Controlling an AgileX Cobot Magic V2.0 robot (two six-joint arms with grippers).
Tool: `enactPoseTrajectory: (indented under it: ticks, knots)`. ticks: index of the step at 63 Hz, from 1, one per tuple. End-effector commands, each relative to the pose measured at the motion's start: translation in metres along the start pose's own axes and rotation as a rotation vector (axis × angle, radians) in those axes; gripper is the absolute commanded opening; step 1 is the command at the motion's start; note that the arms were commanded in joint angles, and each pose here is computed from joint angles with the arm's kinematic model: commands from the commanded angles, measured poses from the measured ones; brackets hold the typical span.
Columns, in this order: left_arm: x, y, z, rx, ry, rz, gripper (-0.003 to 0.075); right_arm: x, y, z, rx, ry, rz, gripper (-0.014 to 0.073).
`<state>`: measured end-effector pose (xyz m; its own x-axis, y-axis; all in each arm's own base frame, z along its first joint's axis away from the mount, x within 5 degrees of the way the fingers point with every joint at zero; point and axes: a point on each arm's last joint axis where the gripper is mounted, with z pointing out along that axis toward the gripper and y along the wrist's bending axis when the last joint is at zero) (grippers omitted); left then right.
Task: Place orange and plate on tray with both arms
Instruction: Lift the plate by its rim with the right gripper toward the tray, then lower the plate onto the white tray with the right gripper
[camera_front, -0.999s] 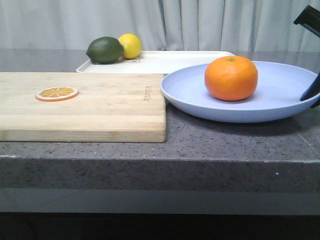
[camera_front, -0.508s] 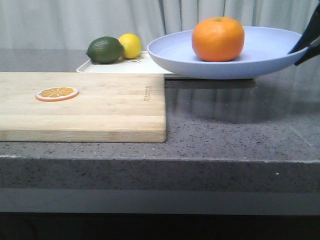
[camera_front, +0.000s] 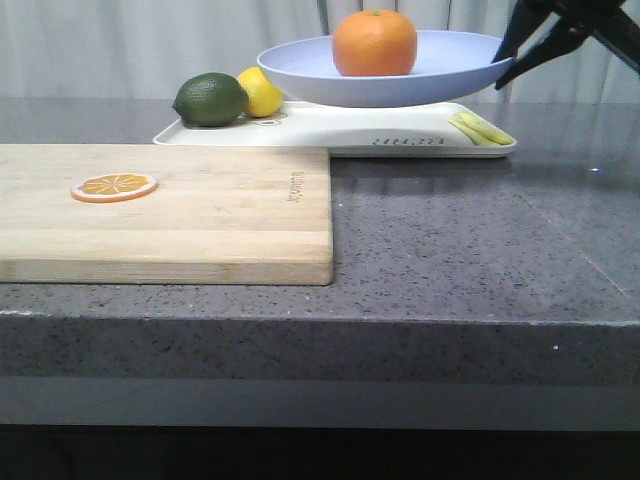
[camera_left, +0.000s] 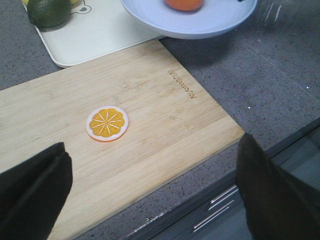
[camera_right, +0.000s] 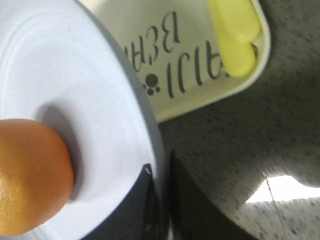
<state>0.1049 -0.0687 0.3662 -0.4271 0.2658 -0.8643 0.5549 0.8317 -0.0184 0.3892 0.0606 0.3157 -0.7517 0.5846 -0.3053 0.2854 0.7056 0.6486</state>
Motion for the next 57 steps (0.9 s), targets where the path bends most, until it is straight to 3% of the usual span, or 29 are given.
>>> enactPoseTrajectory:
  ticks: [1, 33, 57]
  knots:
    - [-0.014, -0.001, -0.006, 0.012, -0.107, -0.024, 0.0636, -0.019, 0.032, -0.015, -0.12, -0.084, -0.011, -0.0059]
    - [-0.014, -0.004, -0.006, 0.043, -0.109, -0.059, 0.0636, -0.067, 0.045, 0.056, -0.135, -0.051, -0.024, -0.0059]
    - [-0.014, -0.004, -0.006, 0.046, -0.109, -0.062, 0.0636, -0.073, 0.035, 0.067, -0.072, -0.089, -0.067, -0.0059]
